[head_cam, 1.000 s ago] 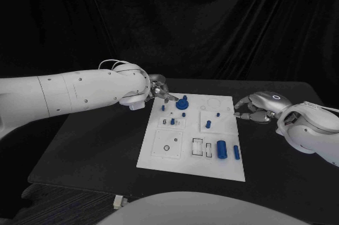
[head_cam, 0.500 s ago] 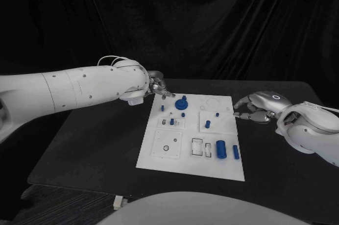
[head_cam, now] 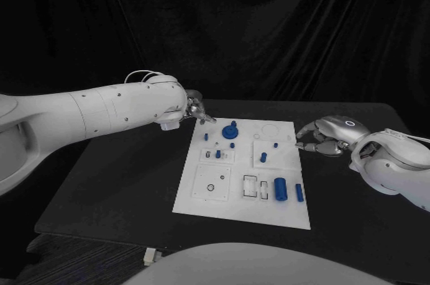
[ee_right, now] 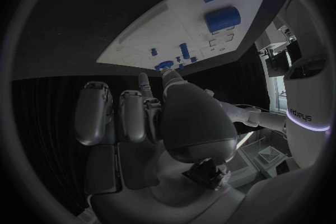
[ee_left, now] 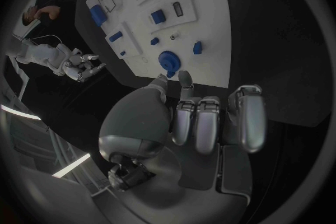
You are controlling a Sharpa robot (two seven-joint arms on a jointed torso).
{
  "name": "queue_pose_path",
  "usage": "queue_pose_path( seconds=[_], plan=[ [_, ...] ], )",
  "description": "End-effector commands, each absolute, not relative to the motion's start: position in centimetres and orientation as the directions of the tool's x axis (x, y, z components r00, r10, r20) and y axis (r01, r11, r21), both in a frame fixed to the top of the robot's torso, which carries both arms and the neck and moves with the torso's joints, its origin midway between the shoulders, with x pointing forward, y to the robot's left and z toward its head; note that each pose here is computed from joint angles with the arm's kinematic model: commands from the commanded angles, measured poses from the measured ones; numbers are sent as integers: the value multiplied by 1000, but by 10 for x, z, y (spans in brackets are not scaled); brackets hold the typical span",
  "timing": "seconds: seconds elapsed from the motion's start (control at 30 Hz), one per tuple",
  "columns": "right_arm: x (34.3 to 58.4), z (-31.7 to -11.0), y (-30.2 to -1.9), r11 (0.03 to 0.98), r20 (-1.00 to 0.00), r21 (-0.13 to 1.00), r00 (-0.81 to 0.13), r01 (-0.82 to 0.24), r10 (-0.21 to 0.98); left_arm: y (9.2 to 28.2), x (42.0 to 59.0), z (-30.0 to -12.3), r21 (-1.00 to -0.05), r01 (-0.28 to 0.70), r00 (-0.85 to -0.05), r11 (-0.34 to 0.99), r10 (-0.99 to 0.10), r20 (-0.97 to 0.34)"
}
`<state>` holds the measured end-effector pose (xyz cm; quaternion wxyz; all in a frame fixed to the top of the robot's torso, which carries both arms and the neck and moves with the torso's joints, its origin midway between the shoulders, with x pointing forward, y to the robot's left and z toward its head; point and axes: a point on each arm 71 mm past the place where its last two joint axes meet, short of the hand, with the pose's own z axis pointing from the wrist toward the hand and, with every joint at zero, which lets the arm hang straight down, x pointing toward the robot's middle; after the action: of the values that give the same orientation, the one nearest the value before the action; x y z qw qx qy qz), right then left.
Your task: Assemble the parts on the task board
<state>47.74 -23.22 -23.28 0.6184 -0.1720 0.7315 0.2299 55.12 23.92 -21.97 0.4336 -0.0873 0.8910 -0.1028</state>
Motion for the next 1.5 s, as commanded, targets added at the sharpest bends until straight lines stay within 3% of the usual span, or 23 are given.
queue_pose_path(
  seconds=[0.03,0.67,1.5],
  plan=[
    [477,-233,-232,836,-985,124,-169,-534,38,238,553,-226,-264,-41,-638,964,-228,-735],
    [477,-234,-231,837,-984,124,-175,-533,34,247,556,-249,-216,-61,-668,975,-201,-717],
    [478,-234,-229,838,-983,124,-181,-532,30,238,561,-256,-211,-43,-683,976,-183,-707]
  ],
)
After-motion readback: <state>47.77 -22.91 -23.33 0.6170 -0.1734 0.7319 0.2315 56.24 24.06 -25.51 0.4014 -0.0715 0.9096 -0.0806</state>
